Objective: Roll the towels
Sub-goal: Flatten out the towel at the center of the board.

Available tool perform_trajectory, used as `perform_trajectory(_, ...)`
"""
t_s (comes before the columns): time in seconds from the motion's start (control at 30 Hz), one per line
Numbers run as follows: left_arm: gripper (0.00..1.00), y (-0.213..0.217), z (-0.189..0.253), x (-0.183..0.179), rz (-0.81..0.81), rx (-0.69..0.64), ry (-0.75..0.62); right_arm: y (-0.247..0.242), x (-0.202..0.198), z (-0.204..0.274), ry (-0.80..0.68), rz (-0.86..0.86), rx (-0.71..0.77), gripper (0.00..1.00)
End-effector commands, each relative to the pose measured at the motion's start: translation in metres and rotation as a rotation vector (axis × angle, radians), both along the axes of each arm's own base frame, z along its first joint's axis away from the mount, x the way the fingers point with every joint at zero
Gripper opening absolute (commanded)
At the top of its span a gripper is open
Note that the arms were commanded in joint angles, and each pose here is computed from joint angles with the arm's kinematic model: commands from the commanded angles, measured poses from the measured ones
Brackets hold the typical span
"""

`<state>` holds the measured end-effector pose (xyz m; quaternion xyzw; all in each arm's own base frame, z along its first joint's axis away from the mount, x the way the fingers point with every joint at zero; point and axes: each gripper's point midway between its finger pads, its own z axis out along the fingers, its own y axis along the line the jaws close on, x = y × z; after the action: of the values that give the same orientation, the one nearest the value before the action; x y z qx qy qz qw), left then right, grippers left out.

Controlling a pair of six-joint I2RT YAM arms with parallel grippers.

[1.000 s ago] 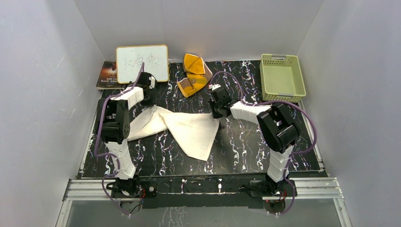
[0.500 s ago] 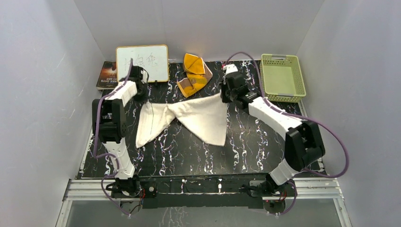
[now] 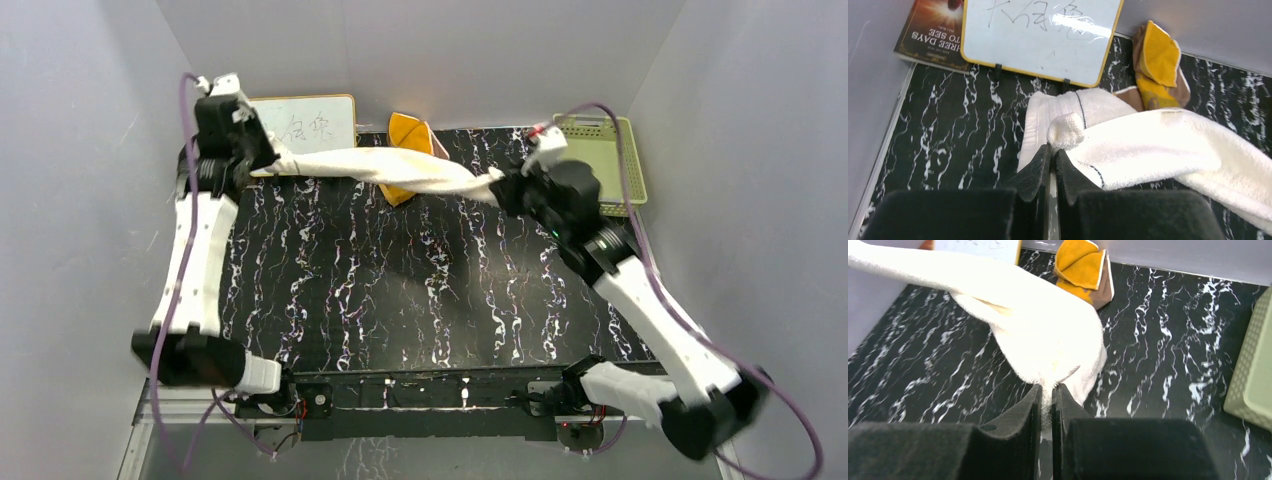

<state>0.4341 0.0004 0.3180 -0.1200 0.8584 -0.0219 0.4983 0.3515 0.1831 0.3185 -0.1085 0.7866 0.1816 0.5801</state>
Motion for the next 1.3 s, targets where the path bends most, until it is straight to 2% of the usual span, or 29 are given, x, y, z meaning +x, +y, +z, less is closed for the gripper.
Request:
perform_trajectory(0.0, 0.0, 0.003, 0.014, -0.077, 0.054, -0.047, -0.067, -0.024, -0.079, 0.036, -0.135, 0.067, 0.127, 0.0)
perform_trajectory(0.03, 0.0, 0.004, 0.015, -0.09, 0.062, -0.056, -0.086, -0.027, -0.092, 0.031, -0.144, 0.095, 0.123, 0.03)
perform_trajectory(0.07, 0.0, 0.004, 0.013, -0.102, 0.066, -0.059, -0.094, -0.028, -0.104, 0.025, -0.154, 0.125, 0.119, 0.2)
perform_trajectory(0.13, 0.0, 0.009, 0.001, -0.116, 0.082, -0.039, -0.059, -0.034, -0.113, 0.005, -0.124, 0.121, 0.101, 0.66)
perform_trajectory(0.17, 0.0, 0.01, -0.007, -0.119, 0.085, -0.026, -0.029, -0.037, -0.115, -0.002, -0.11, 0.108, 0.093, 0.84)
perform_trajectory(0.2, 0.0, 0.012, -0.017, -0.12, 0.09, -0.014, 0.005, -0.038, -0.114, -0.004, -0.108, 0.099, 0.094, 0.91)
perform_trajectory(0.3, 0.0, 0.013, -0.029, -0.117, 0.087, -0.001, 0.048, -0.037, -0.105, 0.007, -0.159, 0.071, 0.14, 0.95)
perform_trajectory(0.4, 0.0, 0.013, -0.031, -0.111, 0.078, 0.009, 0.06, -0.029, -0.089, 0.009, -0.191, 0.067, 0.178, 0.95)
perform_trajectory(0.57, 0.0, 0.014, -0.041, -0.107, 0.066, 0.026, 0.115, -0.013, -0.06, -0.079, 0.113, 0.068, 0.004, 0.81)
perform_trajectory(0.63, 0.0, 0.012, -0.046, -0.109, 0.062, 0.023, 0.126, -0.004, -0.06, -0.106, 0.178, 0.118, -0.043, 0.79)
perform_trajectory(0.9, 0.0, 0.012, -0.066, -0.12, 0.065, 0.014, 0.183, 0.049, -0.059, -0.166, 0.319, 0.23, -0.183, 0.79)
perform_trajectory(1.0, 0.0, 0.014, -0.071, -0.123, 0.071, 0.027, 0.201, 0.069, -0.05, -0.175, 0.331, 0.255, -0.213, 0.78)
perform_trajectory(1.13, 0.0, 0.016, -0.074, -0.125, 0.073, 0.039, 0.213, 0.094, -0.045, -0.2, 0.372, 0.292, -0.33, 0.77)
perform_trajectory(1.27, 0.0, 0.016, -0.075, -0.124, 0.072, 0.038, 0.211, 0.107, -0.036, -0.22, 0.389, 0.263, -0.41, 0.73)
